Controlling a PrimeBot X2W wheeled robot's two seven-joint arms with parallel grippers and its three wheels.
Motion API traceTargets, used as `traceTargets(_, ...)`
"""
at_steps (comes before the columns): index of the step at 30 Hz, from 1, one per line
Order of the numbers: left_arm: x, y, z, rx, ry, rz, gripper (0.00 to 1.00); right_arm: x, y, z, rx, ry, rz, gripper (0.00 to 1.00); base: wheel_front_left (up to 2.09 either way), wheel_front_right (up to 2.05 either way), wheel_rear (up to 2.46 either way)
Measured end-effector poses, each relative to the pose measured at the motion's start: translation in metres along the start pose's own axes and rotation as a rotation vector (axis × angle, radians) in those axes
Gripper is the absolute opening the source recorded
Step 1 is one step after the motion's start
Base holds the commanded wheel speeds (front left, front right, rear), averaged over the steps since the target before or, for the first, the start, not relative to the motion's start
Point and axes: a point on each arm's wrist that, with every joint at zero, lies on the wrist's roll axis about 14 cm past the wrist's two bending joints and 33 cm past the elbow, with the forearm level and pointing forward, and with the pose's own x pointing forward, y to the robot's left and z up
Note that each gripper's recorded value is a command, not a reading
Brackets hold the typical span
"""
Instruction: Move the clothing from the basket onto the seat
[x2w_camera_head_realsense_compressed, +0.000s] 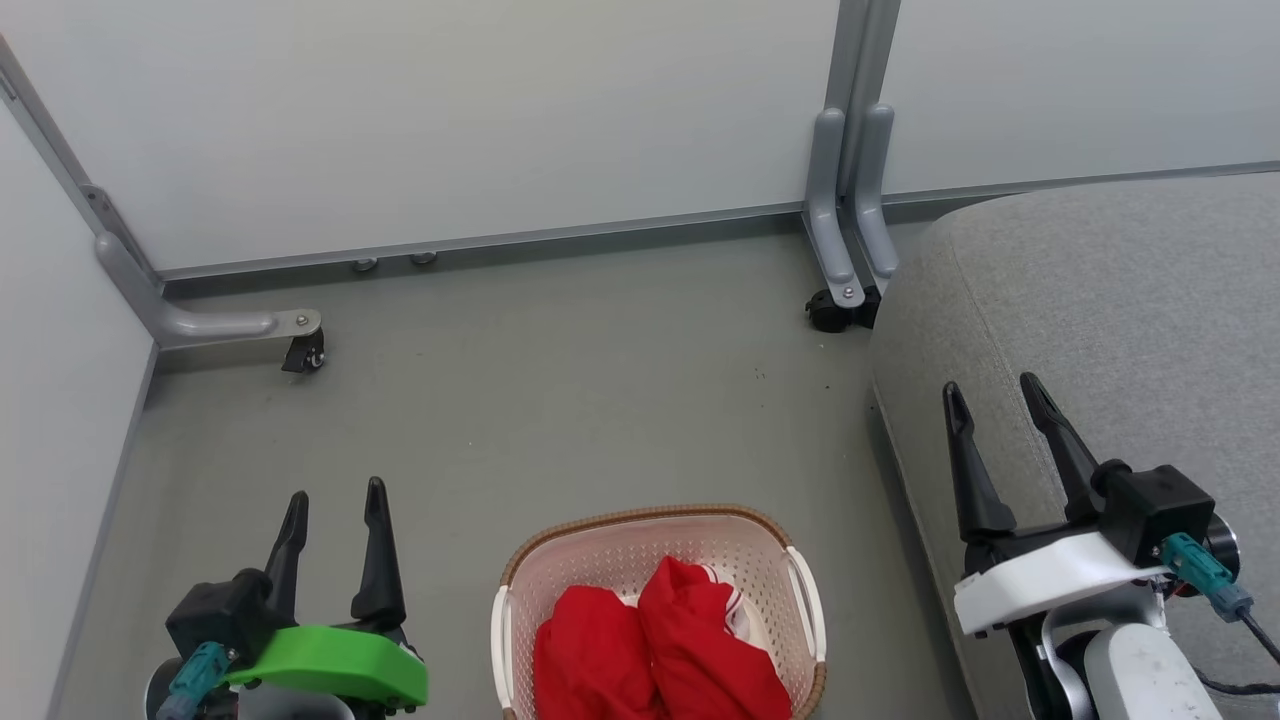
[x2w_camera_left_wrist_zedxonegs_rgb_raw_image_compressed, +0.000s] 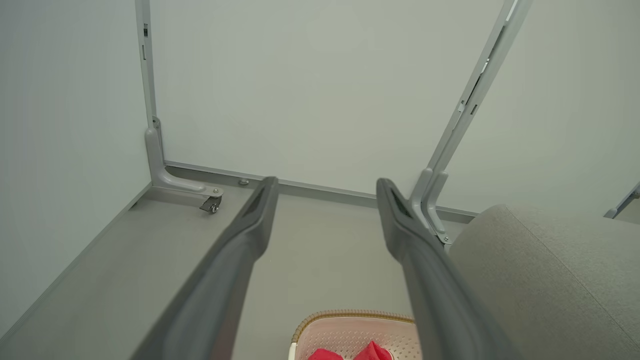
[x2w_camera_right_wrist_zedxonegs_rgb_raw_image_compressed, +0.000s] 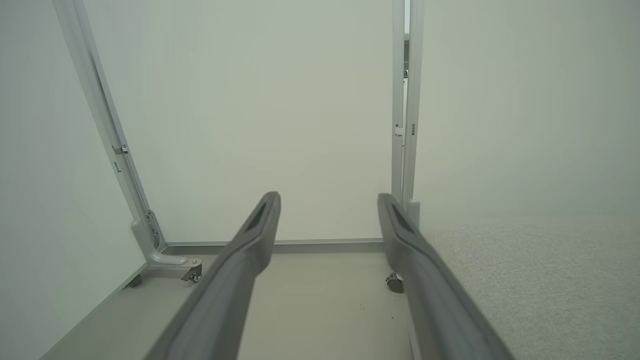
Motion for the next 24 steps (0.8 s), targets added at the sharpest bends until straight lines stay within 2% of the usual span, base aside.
traceTargets(11,-0.007,-0.011,-0.016,0.106,0.039,-0.058,1.00,-0.014,0.002,-0.029,-0.012,0.083,-0.006,1.00,0.00,0.00,0.00)
traceTargets(21,-0.012,-0.020,-0.025,0.178,0.051,-0.101,1.00,-0.017,0.007,-0.030,-0.080,0.078,0.019,1.00,0.00,0.00,0.00)
traceTargets(24,-0.012,-0.022,-0.025,0.195,0.048,-0.109,1.00,-0.017,0.005,-0.027,-0.069,0.067,0.008,1.00,0.00,0.00,0.00)
